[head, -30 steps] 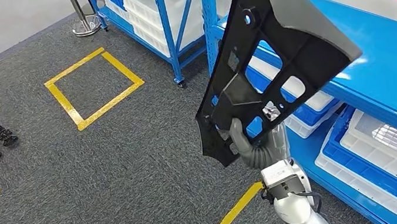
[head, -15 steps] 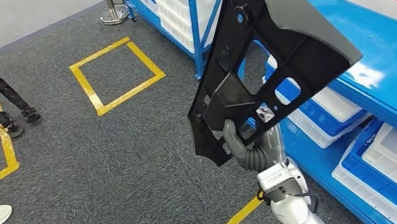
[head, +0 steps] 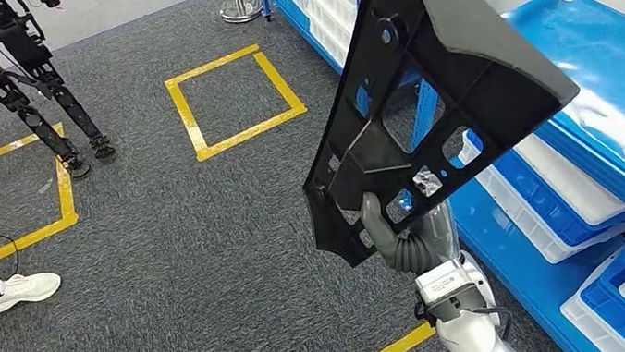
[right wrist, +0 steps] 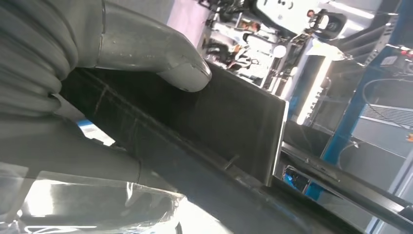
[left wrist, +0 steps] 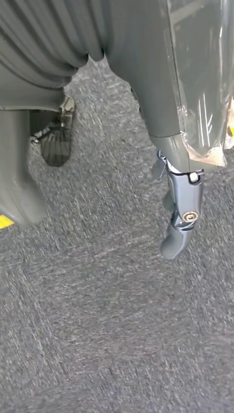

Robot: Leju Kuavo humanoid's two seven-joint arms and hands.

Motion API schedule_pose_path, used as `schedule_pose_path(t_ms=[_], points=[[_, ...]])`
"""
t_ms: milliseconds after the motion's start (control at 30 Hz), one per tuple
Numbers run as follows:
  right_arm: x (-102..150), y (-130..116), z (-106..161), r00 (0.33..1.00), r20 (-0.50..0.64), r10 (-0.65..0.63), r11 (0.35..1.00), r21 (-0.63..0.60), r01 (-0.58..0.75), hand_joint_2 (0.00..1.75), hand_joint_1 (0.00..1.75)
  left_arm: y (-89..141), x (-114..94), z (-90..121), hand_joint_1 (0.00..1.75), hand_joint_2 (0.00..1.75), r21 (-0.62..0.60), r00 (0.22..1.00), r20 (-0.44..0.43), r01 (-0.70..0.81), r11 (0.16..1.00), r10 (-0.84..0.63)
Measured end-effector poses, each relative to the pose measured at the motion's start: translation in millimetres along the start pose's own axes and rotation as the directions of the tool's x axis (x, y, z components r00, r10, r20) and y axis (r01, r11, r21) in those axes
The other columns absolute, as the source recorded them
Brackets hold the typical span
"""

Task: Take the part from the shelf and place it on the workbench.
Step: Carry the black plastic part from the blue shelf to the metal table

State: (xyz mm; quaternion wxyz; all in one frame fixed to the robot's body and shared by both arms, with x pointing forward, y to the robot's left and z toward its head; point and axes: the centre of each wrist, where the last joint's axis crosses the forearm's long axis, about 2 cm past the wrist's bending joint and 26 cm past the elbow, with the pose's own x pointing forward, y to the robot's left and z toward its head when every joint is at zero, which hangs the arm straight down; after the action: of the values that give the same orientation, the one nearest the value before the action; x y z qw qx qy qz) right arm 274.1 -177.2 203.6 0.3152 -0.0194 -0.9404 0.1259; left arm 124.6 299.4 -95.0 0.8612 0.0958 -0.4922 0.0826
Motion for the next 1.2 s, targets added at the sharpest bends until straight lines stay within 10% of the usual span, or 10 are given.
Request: schedule_pose_path(t_ms=[1200], points=[[2, 4, 25, 1.0, -0.024, 0.018, 1.0, -0.015, -0.019, 1.75, 1.75, 9, 4, -5, 0.0, 1.75, 0.004, 0.998, 0.043, 0.049, 0.999, -0.049]])
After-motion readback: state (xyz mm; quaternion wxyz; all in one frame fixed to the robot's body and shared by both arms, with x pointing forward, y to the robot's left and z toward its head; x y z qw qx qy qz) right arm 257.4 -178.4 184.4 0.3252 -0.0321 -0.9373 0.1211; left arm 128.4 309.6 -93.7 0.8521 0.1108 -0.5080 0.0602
